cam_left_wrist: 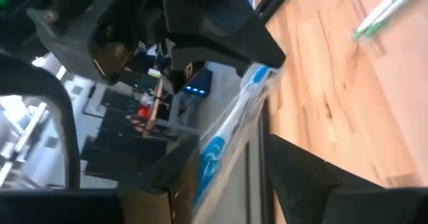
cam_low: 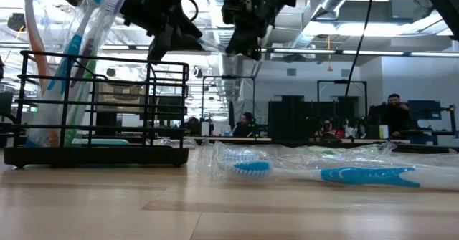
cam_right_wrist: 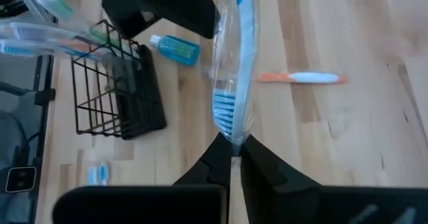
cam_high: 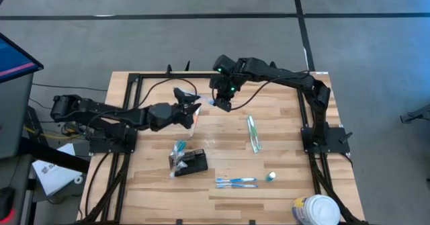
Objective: Pick & Place toothbrushing station
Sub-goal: Put the white blue toothbrush into the black toothbrush rack
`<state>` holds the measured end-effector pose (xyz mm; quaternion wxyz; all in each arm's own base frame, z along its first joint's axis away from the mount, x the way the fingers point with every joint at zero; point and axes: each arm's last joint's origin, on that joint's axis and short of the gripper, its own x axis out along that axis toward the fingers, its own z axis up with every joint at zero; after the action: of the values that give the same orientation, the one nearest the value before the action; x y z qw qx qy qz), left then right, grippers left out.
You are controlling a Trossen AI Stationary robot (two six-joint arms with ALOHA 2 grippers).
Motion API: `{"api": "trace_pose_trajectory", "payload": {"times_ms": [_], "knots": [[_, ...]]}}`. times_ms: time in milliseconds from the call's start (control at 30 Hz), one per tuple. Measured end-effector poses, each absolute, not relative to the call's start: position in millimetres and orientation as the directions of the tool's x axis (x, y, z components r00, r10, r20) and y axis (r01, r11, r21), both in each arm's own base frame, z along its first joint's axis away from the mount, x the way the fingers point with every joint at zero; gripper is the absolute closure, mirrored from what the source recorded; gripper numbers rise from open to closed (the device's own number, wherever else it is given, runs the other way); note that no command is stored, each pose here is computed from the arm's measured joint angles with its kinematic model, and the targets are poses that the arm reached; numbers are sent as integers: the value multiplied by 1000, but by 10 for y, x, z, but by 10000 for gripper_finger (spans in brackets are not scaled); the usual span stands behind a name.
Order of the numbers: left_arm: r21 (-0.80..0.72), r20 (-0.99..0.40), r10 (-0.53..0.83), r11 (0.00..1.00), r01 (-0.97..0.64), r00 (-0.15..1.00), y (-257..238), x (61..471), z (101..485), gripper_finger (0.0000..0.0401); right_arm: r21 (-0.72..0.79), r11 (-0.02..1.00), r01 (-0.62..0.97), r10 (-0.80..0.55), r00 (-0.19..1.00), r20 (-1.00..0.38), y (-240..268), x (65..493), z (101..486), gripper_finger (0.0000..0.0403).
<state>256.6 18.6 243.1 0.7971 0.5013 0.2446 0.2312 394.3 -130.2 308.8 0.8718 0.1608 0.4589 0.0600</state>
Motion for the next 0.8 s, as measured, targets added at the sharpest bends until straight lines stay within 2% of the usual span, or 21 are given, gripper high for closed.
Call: {"api": "trace_pose_trajectory", "payload": {"times_ms": [267, 400, 600, 800], "knots": [[958, -148, 578, 286, -29, 803, 65, 2573, 2443, 227, 358, 934, 18, 276, 600, -751, -1214, 4008, 3113, 394], [969, -144, 567, 245, 0, 811, 32, 2575, 2448, 241, 392, 920, -1, 304, 634, -711, -1215, 4042, 3142, 394], [971, -139, 582, 239, -5, 802, 37, 2572, 2452, 265, 414, 910, -3, 307, 674, -671, -1202, 4094, 3180, 395], [985, -124, 642, 169, 19, 756, 55, 2560, 2462, 289, 415, 909, -27, 320, 683, -656, -1149, 4126, 3192, 395]]}}
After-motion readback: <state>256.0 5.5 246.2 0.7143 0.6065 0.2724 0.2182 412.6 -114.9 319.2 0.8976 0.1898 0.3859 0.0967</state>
